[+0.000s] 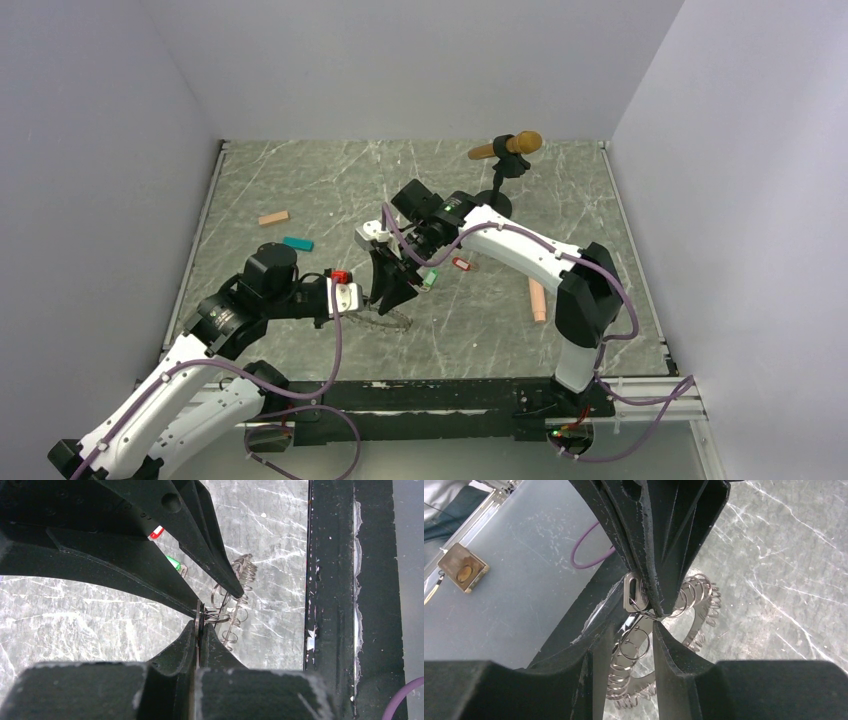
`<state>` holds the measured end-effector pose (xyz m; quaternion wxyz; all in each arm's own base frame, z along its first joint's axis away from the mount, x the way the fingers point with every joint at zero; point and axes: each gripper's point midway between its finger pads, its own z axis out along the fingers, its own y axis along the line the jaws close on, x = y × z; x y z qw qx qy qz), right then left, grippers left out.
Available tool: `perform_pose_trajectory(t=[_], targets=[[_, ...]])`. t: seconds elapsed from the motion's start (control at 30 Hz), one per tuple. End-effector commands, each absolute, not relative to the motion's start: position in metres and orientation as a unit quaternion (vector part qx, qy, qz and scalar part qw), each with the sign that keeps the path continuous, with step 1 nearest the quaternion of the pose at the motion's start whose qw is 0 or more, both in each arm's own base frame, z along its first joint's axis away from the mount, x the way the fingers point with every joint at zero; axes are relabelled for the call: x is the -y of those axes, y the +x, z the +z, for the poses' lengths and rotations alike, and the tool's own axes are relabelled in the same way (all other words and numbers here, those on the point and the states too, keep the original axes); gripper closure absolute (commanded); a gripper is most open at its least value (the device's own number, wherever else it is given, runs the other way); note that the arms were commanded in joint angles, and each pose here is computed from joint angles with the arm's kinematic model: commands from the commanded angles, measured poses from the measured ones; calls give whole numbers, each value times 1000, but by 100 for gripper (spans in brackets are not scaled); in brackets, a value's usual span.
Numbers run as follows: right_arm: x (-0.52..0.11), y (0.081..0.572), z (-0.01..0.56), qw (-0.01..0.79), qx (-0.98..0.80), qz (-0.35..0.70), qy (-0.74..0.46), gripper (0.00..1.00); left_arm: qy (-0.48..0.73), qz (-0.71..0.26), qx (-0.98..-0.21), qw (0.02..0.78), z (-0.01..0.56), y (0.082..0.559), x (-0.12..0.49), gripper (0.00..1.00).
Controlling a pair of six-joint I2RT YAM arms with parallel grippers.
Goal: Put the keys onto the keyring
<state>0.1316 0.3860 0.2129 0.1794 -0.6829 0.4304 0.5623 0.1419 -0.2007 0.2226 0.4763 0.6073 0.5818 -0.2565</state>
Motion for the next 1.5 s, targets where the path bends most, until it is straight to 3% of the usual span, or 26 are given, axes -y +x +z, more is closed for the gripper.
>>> perform_pose_trajectory(t=[0.0,0.6,0.83,1.13,1.47], targets=[[-391,134,233,208,-408,568,-684,61,613,-264,-557,495,236,142,207,100],[-395,136,236,191,-402,600,-665,66,606,-268,-558,500,234,144,210,100],[-394,135,235,186,-399,605,-664,77,603,-265,-559,505,235,145,209,100],[-394,135,235,188,-403,601,-664,100,602,-261,-562,504,234,145,207,100],[-390,142,233,203,-434,577,-661,100,594,-250,-572,508,235,142,199,100]])
